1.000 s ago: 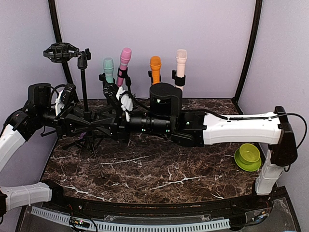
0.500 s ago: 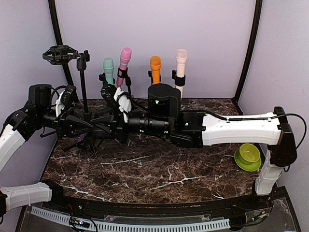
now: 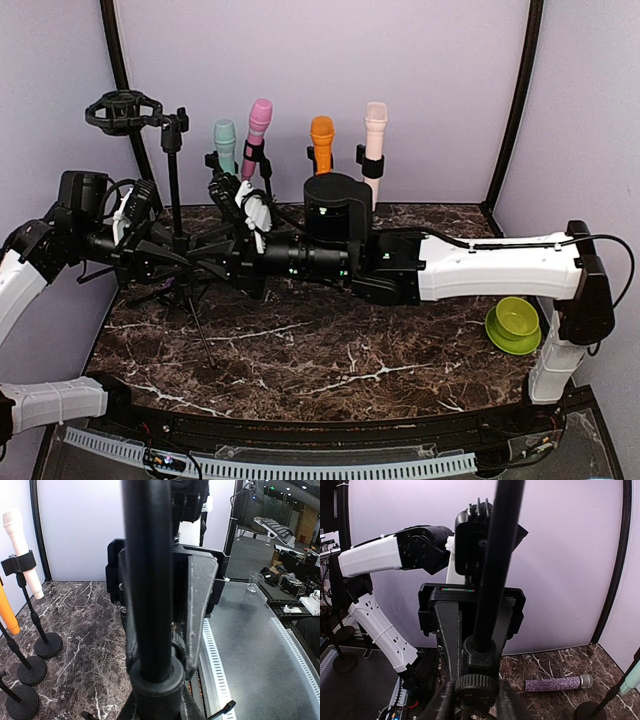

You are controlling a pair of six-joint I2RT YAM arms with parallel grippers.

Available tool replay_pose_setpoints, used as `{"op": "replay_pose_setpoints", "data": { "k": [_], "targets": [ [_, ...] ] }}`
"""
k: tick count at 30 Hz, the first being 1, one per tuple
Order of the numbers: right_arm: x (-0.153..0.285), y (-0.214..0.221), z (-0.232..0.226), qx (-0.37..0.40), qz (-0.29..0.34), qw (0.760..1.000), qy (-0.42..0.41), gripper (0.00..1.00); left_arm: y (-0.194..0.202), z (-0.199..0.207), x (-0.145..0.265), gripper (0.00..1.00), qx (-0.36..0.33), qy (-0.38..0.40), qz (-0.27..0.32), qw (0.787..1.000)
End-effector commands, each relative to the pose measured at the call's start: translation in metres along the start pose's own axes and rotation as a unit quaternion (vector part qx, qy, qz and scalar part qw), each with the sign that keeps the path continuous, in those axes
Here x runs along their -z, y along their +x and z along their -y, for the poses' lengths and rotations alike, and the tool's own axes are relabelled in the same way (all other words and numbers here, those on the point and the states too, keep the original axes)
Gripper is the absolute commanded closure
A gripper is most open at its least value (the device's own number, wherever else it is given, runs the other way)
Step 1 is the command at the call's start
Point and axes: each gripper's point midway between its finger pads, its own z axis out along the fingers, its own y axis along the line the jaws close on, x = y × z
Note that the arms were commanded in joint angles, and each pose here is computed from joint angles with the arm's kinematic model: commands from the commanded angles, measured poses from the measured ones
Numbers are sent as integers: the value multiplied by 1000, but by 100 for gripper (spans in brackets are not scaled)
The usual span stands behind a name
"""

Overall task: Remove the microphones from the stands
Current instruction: Unscrew the knob on the stand of the microphone stand.

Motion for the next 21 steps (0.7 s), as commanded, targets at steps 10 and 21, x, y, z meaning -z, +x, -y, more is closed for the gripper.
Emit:
{"op": "replay_pose_setpoints", "data": {
  "k": [10, 21],
  "targets": [
    [9, -11, 3, -1, 22, 999, 24, 58, -18, 4, 2, 100, -43, 2, 18, 999],
    [9, -24, 3, 18, 39, 998, 34, 48, -15, 5, 2, 100, -38, 3, 14, 999]
  ]
}}
